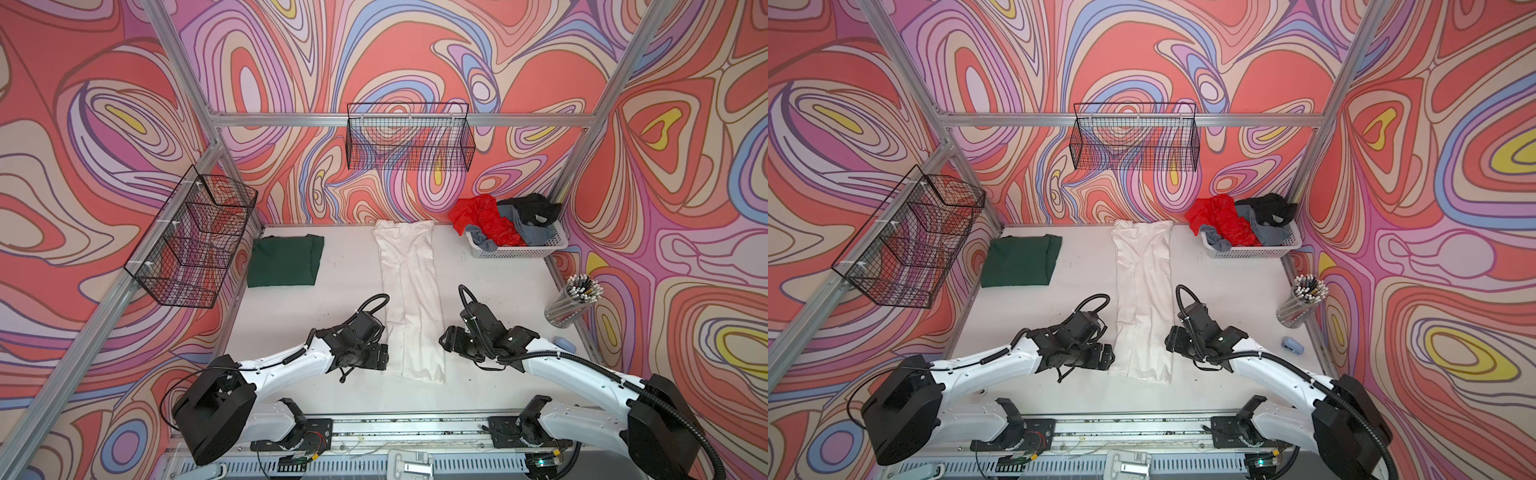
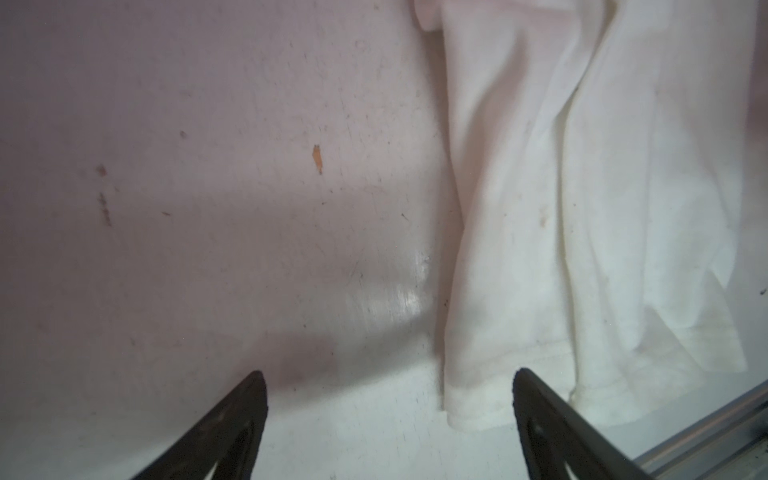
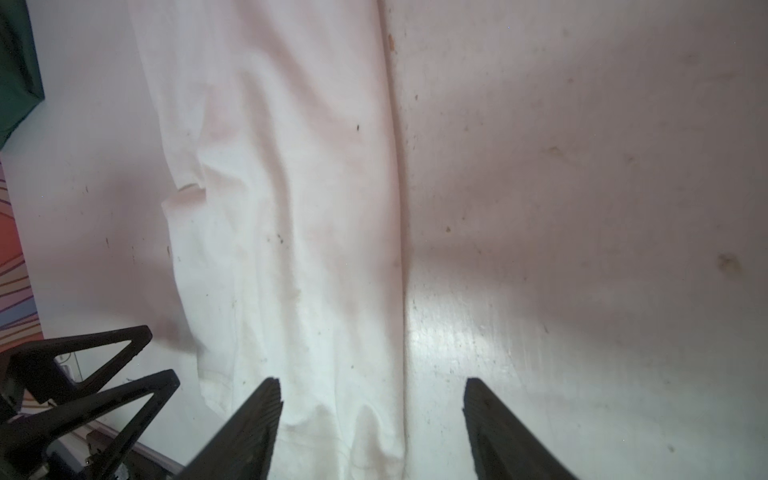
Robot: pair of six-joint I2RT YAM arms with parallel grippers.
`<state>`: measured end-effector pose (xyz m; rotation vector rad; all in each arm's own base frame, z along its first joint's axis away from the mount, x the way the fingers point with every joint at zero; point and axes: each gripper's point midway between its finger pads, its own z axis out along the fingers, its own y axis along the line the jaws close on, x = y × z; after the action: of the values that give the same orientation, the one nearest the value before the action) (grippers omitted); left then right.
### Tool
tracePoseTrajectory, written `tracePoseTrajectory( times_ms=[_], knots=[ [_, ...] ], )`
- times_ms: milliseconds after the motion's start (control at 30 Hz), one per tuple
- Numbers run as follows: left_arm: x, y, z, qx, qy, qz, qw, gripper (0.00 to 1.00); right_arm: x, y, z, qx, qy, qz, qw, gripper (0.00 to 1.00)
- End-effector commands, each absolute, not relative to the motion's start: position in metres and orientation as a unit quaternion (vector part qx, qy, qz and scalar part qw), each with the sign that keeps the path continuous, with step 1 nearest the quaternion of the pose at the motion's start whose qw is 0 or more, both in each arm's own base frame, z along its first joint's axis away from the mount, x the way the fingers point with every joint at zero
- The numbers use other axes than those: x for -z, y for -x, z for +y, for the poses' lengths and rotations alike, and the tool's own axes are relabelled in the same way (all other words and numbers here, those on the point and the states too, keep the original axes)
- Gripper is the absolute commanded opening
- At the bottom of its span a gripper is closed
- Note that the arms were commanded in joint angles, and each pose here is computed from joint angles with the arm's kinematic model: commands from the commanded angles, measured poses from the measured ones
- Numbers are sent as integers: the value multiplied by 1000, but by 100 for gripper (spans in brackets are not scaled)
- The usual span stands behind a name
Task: Fold and stack the t-shirts
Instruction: 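Lower both grippers to the white shirt's near end and pinch its corners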
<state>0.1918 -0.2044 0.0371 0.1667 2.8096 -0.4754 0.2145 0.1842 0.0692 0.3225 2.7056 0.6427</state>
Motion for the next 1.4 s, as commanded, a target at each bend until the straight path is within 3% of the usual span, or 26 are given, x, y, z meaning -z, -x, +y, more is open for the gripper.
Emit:
tracePoseTrajectory(
  times_ms=[0,467,933,1267,1367],
  knots=[
    [-45,-195,-219,212,-46,965,150,90,-68,-209,192,-238,-118,950,165,71],
    [-39,-180,-236,254,-51,957,127,79,-46,-180,205,-228,-90,961,128,60],
    [-22,-165,-248,244,-75,962,94,67,-26,-158,204,-205,-79,971,96,49],
    [-11,-155,-246,237,-81,965,73,62,-16,-150,207,-200,-74,973,87,36],
    [-8,-153,-245,236,-82,966,66,56,-17,-150,207,-203,-77,972,89,26]
  ],
)
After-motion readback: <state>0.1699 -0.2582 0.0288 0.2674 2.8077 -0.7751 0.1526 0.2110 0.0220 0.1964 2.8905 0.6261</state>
